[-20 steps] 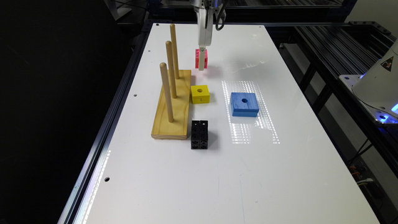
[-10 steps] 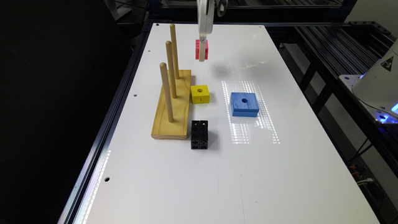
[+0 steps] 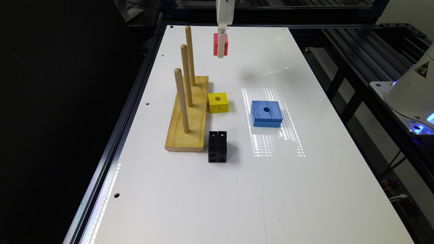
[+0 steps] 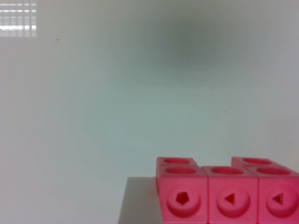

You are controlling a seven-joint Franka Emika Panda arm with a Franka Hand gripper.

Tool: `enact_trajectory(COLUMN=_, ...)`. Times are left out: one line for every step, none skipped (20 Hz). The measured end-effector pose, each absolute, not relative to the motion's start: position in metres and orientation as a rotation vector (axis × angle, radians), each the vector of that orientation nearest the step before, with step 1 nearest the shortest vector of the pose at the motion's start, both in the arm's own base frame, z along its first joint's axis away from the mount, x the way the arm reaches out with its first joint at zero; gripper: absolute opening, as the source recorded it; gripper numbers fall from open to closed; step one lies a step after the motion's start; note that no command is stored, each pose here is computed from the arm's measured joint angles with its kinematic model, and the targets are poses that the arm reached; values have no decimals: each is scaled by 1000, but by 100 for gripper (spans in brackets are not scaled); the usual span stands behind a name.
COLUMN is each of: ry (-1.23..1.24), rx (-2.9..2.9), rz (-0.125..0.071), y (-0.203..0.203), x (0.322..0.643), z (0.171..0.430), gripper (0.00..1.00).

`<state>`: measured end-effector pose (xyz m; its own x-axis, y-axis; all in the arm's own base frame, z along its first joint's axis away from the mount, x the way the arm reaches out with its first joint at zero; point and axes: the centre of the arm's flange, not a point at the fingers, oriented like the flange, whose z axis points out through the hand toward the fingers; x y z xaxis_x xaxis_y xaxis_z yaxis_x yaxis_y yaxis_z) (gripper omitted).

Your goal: Pick up pink block.

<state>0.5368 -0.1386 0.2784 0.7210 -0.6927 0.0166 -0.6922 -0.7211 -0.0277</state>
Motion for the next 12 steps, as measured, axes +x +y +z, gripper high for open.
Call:
enact_trajectory(ry=1166, rx=-2897, rz=-39, y=-138, x=536, z=283, gripper=0)
enact_trajectory(ry=1166, rx=-2898, rz=-38, y=-138, x=536, z=286, gripper=0)
enact_trajectory(ry=1165, rx=-2898, rz=-37, y=-138, x=535, z=287, gripper=0)
enact_trajectory(ry=1165, rx=-2898, rz=-37, y=-138, x=535, z=287, gripper=0)
enact_trajectory(ry=1165, rx=-2898, rz=-36, y=-138, x=535, z=287, gripper=0)
enact_trajectory(ry=1165, rx=-2898, rz=-39, y=-138, x=535, z=288, gripper=0)
enact_trajectory(ry=1165, rx=-2898, rz=-46, y=-138, x=536, z=291, gripper=0)
enact_trajectory(ry=1165, rx=-2899, rz=-51, y=-138, x=536, z=297, gripper=0)
enact_trajectory(ry=1165, rx=-2899, rz=-55, y=-138, x=535, z=304, gripper=0)
enact_trajectory(ry=1166, rx=-2900, rz=-57, y=-138, x=534, z=313, gripper=0)
enact_trajectory(ry=1166, rx=-2902, rz=-58, y=-137, x=532, z=324, gripper=0)
enact_trajectory(ry=1166, rx=-2903, rz=-57, y=-137, x=530, z=330, gripper=0)
